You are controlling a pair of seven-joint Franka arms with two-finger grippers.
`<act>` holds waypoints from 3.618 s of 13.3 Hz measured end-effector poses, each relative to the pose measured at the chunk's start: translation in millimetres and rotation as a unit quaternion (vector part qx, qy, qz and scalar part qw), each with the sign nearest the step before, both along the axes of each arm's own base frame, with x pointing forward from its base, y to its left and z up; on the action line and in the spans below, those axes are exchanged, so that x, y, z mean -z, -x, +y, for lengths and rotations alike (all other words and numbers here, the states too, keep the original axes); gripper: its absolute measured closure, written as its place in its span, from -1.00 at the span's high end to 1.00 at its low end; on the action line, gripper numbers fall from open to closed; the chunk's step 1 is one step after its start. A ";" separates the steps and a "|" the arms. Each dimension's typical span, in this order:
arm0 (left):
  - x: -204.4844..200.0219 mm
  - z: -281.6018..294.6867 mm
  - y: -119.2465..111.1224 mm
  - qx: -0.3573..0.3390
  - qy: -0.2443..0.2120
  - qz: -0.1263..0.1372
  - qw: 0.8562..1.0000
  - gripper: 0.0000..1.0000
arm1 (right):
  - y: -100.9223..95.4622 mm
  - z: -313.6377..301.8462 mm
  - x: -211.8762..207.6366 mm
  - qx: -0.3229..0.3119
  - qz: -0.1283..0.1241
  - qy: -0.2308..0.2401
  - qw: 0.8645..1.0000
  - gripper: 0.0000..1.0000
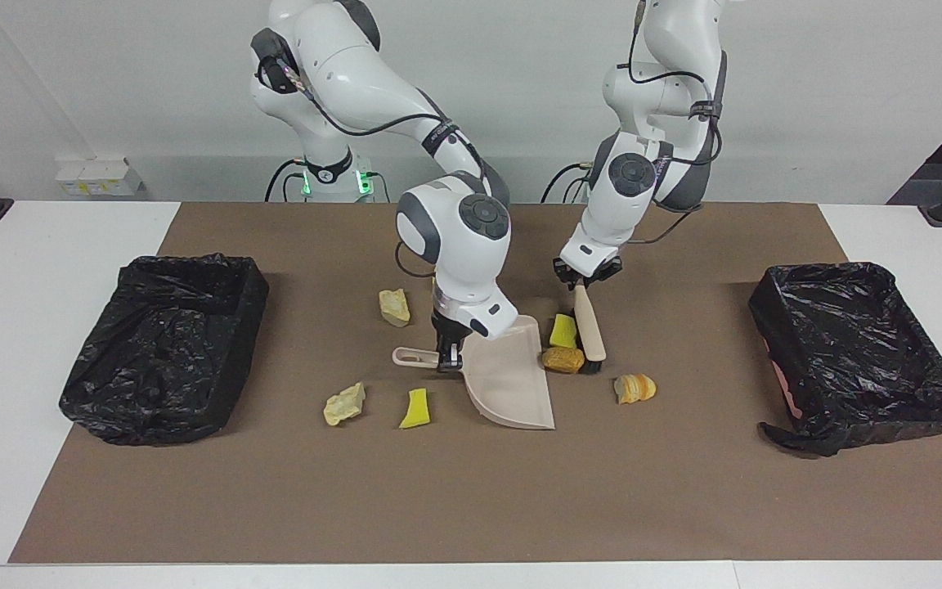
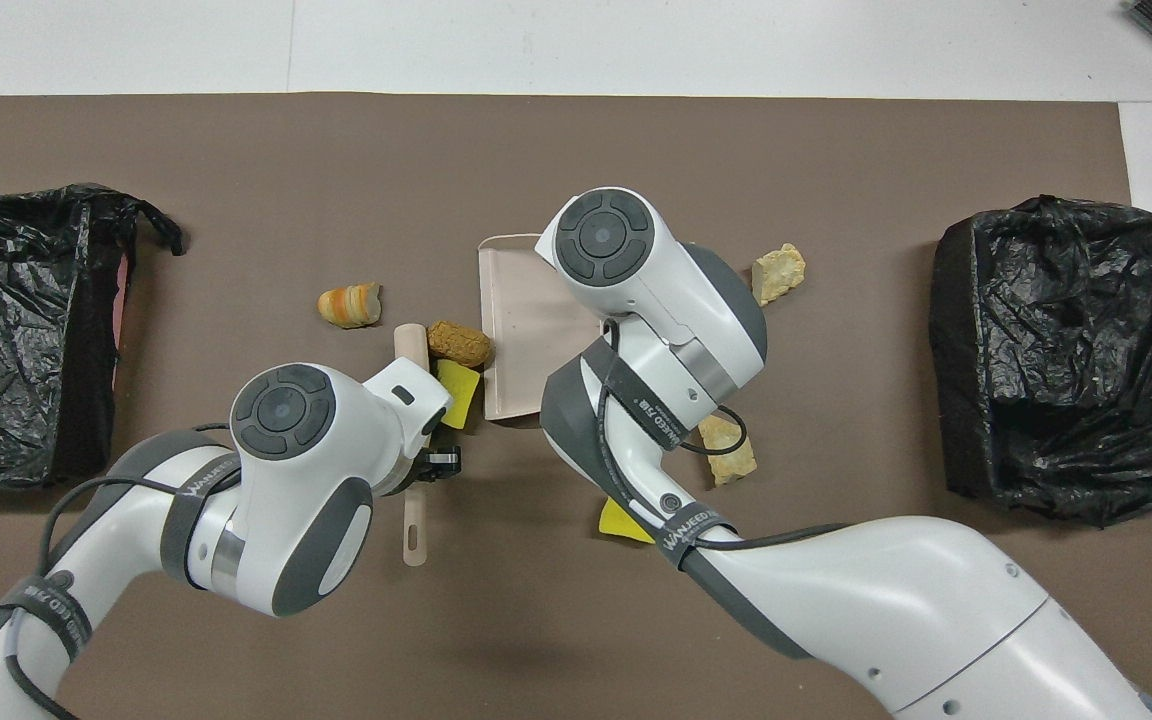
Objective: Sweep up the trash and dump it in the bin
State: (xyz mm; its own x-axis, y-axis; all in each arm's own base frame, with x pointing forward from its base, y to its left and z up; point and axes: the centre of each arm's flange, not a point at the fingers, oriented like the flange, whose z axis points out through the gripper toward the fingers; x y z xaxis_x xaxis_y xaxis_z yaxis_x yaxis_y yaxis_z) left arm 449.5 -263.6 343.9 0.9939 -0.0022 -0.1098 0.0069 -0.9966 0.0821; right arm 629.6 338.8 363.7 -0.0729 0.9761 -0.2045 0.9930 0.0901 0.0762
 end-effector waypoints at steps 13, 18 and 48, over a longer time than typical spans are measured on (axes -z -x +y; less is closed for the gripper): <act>-60.1 12.1 -66.4 0.038 -0.052 -0.056 0.996 -0.47 | 1.1 -0.7 2.0 -0.002 0.001 0.003 1.000 -0.36; -39.2 93.6 -137.4 0.063 -0.102 -0.054 0.991 -0.47 | 1.4 -0.6 1.9 -0.002 0.001 0.003 1.000 -0.36; -62.1 -48.2 -25.6 0.074 -0.005 0.041 0.996 -0.47 | 3.7 -3.7 2.0 -0.002 0.000 0.004 1.000 -0.36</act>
